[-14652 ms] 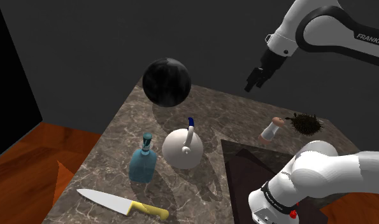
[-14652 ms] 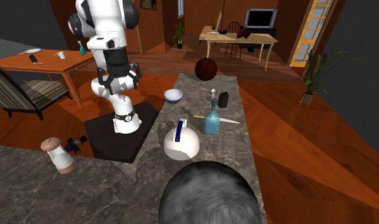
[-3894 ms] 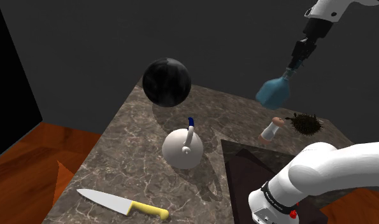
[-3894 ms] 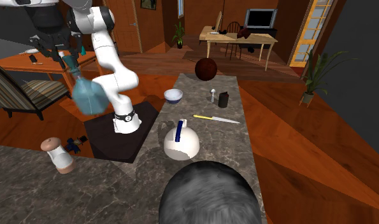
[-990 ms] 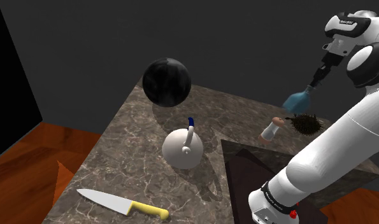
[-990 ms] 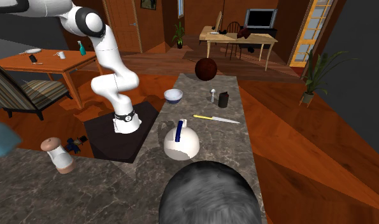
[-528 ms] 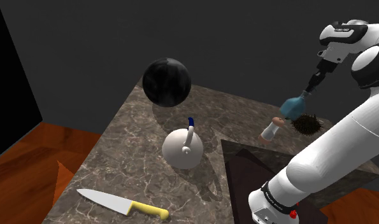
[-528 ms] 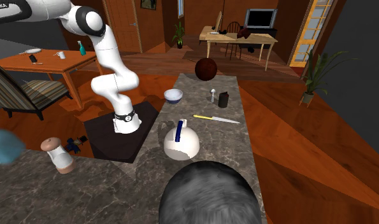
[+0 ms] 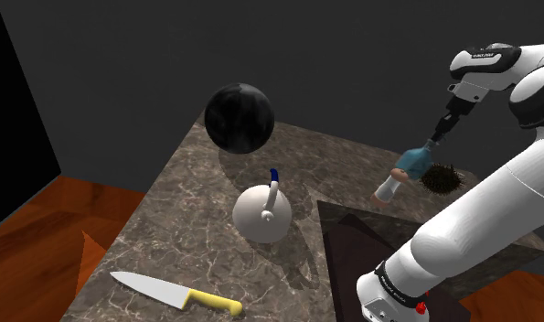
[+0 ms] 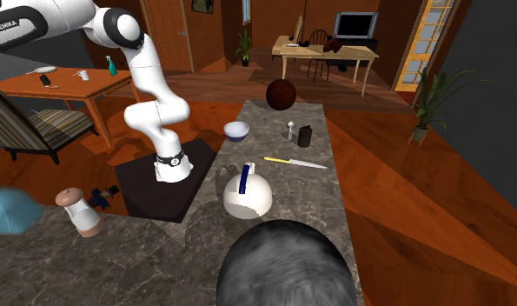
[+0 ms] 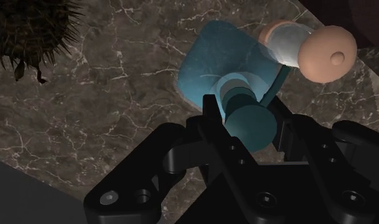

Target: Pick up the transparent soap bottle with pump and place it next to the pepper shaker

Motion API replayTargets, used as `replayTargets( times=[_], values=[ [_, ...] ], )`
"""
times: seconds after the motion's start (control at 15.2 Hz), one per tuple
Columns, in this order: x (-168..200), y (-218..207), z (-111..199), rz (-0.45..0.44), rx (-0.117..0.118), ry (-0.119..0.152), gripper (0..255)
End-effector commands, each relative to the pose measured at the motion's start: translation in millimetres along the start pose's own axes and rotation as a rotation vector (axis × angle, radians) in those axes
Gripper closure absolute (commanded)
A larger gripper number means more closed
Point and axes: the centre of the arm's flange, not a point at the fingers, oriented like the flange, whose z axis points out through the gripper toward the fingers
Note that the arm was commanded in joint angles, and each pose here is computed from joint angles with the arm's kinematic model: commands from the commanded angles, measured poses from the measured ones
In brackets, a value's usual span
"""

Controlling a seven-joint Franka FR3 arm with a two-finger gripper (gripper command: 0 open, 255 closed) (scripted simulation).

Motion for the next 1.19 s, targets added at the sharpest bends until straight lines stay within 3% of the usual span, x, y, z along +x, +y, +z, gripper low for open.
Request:
replayTargets(
  times=[0.0, 1.12],
  values=[
    [1, 1, 10, 0.000, -0.001, 0.001, 255],
    [7, 3, 99, 0.000, -0.001, 0.001, 255]
  ],
)
